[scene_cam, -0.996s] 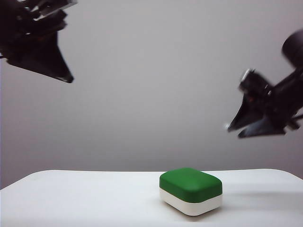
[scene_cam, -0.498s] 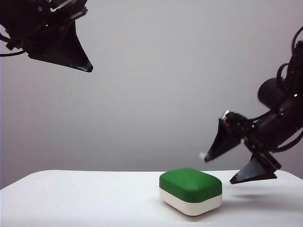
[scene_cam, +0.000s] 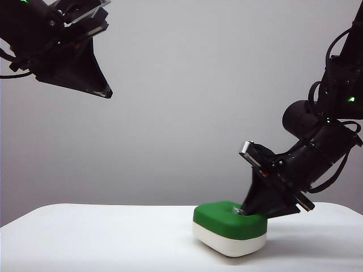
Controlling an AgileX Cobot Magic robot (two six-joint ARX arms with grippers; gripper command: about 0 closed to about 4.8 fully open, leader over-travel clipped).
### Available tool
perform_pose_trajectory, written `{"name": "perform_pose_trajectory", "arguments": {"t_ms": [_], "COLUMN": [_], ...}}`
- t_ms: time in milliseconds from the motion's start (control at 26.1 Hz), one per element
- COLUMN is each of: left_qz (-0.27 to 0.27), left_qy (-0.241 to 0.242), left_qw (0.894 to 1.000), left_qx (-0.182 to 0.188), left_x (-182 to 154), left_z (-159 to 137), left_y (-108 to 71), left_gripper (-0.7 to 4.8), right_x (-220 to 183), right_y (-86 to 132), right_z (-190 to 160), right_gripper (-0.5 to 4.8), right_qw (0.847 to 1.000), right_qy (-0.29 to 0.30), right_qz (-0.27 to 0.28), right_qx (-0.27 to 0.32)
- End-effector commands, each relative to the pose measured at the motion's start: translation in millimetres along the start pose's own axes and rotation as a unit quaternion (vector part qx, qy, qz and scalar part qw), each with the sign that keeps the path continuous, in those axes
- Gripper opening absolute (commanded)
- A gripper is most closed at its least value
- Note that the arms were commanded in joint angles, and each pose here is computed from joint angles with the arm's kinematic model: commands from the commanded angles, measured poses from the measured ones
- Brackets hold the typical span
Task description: Pick up the foam mahjong on the table and turn it over.
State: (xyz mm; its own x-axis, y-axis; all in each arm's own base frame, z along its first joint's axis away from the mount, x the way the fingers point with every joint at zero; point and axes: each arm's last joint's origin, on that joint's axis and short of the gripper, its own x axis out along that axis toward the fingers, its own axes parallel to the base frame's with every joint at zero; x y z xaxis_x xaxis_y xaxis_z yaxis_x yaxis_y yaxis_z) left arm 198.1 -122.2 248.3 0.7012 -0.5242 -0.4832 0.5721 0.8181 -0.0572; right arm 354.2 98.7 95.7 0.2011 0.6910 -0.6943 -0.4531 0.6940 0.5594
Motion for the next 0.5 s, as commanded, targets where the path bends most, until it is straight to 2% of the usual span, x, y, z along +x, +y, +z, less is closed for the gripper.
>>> {"name": "perform_pose_trajectory", "arguments": {"t_ms": [38,77,153,192,230,345,383,421,460,498], "left_qz": [-0.004,-0.003,-0.003,-0.003,-0.003,-0.003,-0.003,-0.003,-0.003,-0.003], "left_qy": [-0.005,-0.005,-0.005,-0.005,-0.005,-0.005,-0.005,-0.004,-0.005,-0.004], "left_qw": [1.000,1.000,1.000,1.000,1.000,1.000,1.000,1.000,1.000,1.000], "left_qx": [0.000,0.000,0.000,0.000,0.000,0.000,0.000,0.000,0.000,0.000], "left_x": [-1,-1,-1,-1,-1,-1,-1,-1,-1,-1], "left_z": [2,2,2,2,2,2,2,2,2,2], "left_y": [-0.4,-0.4,-0.4,-0.4,-0.4,-0.4,-0.4,-0.4,-0.4,-0.4], "left_gripper": [-0.05,-0.05,-0.05,-0.05,-0.05,-0.05,-0.05,-0.05,-0.05,-0.05], "right_x": [-9,-14,-32,-44,-50,-61,-62,-61,-59,-55], "right_y": [4,8,18,24,27,32,32,33,34,38], "right_z": [8,11,20,23,25,25,25,21,19,15], "right_gripper": [0.17,0.16,0.09,0.09,0.09,0.09,0.09,0.09,0.09,0.09], "right_qw": [1.000,0.999,0.994,0.985,0.979,0.964,0.959,0.946,0.941,0.930], "right_qy": [-0.016,-0.025,-0.051,-0.058,-0.061,-0.059,-0.055,-0.034,-0.023,0.003], "right_qz": [-0.020,-0.022,-0.092,-0.153,-0.185,-0.253,-0.269,-0.316,-0.331,-0.359], "right_qx": [-0.012,-0.019,-0.038,-0.051,-0.053,-0.060,-0.063,-0.063,-0.062,-0.076]}}
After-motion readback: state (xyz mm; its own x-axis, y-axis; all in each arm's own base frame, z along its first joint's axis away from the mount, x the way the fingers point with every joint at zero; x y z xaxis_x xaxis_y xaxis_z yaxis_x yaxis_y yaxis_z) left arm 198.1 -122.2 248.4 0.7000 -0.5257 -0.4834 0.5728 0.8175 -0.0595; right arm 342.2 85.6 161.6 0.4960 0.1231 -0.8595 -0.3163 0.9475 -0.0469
